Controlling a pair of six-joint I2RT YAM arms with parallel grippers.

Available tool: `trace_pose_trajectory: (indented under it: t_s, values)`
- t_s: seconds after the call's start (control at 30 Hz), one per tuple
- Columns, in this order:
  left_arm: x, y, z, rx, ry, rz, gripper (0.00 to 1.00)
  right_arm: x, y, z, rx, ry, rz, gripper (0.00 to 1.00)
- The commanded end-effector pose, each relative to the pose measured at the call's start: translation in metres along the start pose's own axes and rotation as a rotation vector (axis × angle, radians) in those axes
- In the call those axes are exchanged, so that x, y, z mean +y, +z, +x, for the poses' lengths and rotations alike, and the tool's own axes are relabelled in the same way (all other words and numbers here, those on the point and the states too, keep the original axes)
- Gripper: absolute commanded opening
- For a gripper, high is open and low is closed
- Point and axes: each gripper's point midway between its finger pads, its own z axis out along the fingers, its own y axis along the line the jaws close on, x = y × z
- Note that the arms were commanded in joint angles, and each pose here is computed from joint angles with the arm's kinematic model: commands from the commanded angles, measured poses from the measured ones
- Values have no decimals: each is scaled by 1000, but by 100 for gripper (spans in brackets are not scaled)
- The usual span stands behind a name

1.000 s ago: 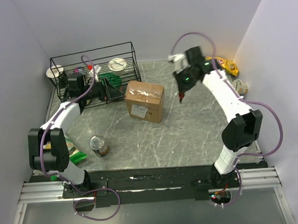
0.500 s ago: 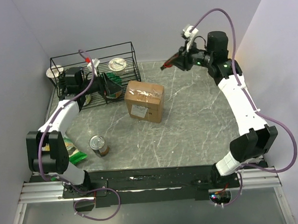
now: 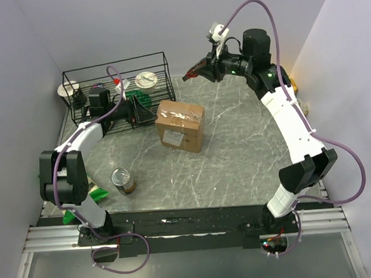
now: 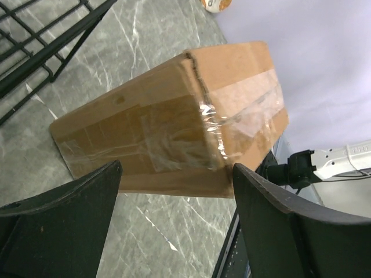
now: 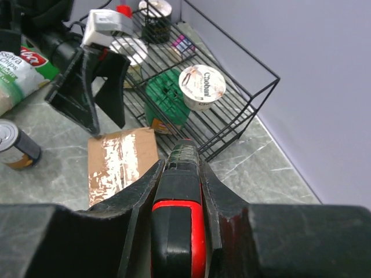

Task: Unpack the express box

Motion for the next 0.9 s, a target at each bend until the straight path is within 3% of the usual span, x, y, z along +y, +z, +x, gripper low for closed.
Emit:
trace_pose_trajectory:
  t_s: [0.0, 0.47, 0.73, 0.87]
  values:
    - [-11, 5, -4, 21, 54, 72, 83, 3, 7, -21, -48, -79, -7, 0]
    - [-15, 18, 1, 36, -29, 136, 84, 25, 22, -7, -15, -4, -136, 0]
    - [6, 31, 11, 44, -93, 119, 79, 54, 38, -8, 0, -63, -198, 0]
    - [4, 34, 13, 52, -115, 123, 79, 66, 47, 1, 66, -88, -204, 0]
